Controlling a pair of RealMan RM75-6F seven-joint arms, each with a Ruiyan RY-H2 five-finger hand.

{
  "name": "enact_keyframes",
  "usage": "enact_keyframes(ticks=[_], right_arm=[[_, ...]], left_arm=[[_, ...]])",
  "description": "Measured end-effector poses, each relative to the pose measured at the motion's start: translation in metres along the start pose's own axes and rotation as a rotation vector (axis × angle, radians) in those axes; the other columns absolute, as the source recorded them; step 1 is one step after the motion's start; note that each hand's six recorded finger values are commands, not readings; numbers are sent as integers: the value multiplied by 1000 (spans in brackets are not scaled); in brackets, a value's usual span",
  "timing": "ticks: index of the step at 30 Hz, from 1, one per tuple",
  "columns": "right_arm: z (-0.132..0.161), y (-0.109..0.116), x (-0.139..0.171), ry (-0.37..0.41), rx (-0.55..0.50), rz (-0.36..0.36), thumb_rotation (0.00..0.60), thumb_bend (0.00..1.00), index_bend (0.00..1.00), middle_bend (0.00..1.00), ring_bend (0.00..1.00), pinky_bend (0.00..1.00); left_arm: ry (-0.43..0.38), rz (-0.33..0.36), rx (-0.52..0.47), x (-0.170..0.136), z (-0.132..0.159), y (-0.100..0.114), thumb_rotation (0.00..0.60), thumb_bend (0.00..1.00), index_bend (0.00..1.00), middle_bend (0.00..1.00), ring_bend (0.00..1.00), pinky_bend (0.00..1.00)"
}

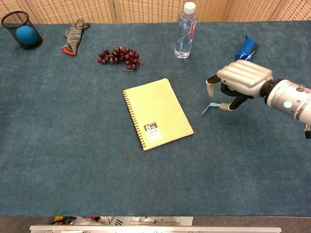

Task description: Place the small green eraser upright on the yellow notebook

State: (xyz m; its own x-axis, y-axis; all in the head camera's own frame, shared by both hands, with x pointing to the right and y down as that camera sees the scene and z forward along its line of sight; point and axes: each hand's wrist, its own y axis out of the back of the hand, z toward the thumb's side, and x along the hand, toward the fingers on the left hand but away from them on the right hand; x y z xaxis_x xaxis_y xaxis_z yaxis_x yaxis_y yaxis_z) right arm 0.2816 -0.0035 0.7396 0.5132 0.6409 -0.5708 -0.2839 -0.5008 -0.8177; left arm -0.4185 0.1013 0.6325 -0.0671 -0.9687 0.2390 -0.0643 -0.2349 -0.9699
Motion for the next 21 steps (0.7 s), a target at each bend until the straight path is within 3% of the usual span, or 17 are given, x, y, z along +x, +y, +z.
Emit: enact_keyframes(ticks=[21], right_arm=[[11,-21,-25,5,46,75,600,289,480,964,1000,1000]], left_arm=[[25,-2,-11,-5,-11,-2,600,313,200,248,200,193]])
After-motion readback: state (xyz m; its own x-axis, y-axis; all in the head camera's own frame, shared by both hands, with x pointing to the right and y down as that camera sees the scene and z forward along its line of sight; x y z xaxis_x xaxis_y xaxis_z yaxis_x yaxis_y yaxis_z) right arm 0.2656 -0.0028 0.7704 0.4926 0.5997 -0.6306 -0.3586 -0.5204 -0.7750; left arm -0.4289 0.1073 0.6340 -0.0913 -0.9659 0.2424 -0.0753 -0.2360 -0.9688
